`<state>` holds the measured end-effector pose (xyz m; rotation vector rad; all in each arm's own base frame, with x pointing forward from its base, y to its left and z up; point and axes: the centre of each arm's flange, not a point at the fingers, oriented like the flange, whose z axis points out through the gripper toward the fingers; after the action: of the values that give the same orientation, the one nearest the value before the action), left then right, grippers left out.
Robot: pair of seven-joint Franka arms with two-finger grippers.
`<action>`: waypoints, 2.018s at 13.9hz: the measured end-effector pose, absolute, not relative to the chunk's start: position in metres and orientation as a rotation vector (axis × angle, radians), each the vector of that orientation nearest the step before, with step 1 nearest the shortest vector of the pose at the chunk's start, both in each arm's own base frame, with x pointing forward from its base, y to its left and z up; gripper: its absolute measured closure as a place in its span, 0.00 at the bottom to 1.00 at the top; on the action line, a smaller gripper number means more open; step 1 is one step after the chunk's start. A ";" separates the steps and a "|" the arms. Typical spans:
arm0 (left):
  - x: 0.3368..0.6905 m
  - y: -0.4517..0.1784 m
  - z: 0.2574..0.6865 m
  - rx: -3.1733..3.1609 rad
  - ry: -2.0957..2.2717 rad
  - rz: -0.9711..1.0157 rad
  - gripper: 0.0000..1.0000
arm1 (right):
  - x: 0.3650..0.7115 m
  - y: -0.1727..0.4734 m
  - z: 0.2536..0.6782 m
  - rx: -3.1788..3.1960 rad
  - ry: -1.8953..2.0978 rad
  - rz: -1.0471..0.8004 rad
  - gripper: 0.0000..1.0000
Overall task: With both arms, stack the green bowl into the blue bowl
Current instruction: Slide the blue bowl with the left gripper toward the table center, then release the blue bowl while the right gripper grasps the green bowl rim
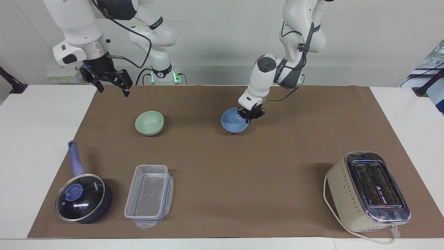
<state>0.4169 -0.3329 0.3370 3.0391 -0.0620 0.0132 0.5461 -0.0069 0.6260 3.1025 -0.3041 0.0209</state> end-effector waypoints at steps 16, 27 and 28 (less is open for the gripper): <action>0.541 -0.184 0.411 3.024 0.043 0.115 0.00 | 0.498 -0.068 0.446 3.110 -0.191 -0.192 0.00; 0.581 -0.048 0.483 3.055 -0.055 0.098 0.00 | 0.456 -0.060 0.329 3.123 -0.185 -0.193 0.15; 0.581 -0.043 0.489 3.059 -0.058 0.105 0.00 | 0.457 -0.060 0.326 3.124 -0.184 -0.193 0.15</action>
<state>0.5809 -0.0426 0.4886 3.0591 -0.0583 0.1055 0.4567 -0.0601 0.3264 3.1237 -0.1844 -0.1933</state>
